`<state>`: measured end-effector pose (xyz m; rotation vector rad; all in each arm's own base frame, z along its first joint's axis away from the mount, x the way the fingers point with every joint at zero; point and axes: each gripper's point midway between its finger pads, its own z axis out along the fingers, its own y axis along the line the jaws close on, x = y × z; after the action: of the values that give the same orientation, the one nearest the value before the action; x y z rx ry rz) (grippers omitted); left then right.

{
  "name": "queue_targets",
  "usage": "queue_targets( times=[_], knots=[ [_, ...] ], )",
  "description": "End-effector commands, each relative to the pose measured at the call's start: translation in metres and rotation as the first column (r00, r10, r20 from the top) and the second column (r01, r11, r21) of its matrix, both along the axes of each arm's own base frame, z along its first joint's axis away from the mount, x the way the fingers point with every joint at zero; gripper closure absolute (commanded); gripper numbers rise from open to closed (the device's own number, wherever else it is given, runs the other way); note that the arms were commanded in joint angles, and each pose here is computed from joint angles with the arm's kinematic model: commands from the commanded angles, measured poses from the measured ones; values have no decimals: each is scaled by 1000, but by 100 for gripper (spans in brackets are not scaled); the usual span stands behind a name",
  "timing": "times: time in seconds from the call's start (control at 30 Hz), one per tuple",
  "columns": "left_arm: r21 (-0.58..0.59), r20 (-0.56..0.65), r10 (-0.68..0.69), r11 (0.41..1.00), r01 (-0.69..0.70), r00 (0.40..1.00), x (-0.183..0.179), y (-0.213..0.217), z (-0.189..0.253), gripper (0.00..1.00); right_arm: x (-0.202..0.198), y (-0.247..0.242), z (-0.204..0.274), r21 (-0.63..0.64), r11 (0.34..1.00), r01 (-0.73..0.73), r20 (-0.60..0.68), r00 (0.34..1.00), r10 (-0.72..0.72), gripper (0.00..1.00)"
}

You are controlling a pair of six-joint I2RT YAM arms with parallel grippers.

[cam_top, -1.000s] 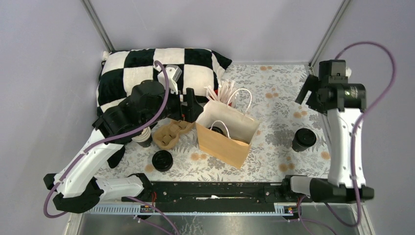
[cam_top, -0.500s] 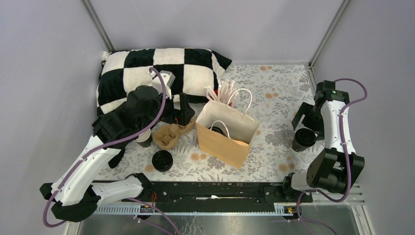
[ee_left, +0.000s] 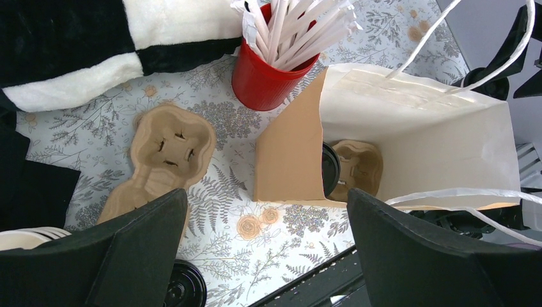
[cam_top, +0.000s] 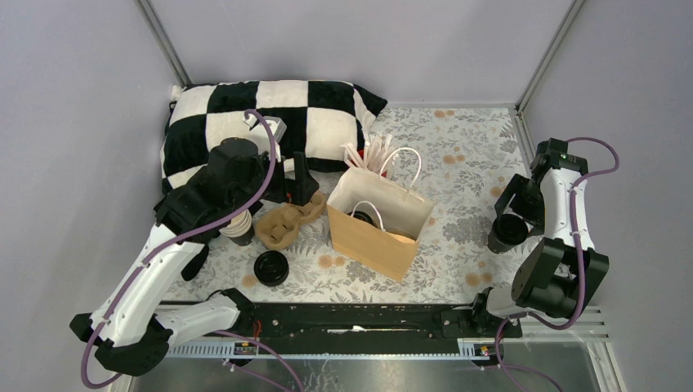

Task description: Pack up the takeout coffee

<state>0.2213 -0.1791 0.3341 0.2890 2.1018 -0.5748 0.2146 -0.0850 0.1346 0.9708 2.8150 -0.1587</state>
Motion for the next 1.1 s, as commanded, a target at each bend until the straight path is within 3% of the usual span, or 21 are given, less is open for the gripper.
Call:
queue_targets(
  times=[0.0, 0.17, 0.57, 1.07],
  knots=[
    [-27, 49, -27, 999, 28, 998, 7, -7, 12, 1, 5, -4, -5, 13, 1000, 11, 7, 1000, -11, 15],
    [-25, 45, -23, 999, 25, 999, 9, -7, 11, 1, 2, -3, -10, 19, 1000, 14, -4, 1000, -14, 21],
    [-34, 28, -41, 999, 42, 999, 10, -11, 8, 1, -3, 4, -4, 44, 999, 8, 0, 1000, -8, 12],
    [-38, 25, -52, 998, 53, 998, 10, -14, 7, 2, -4, 3, 0, 31, 999, 15, 11, 1000, -15, 12]
  ],
)
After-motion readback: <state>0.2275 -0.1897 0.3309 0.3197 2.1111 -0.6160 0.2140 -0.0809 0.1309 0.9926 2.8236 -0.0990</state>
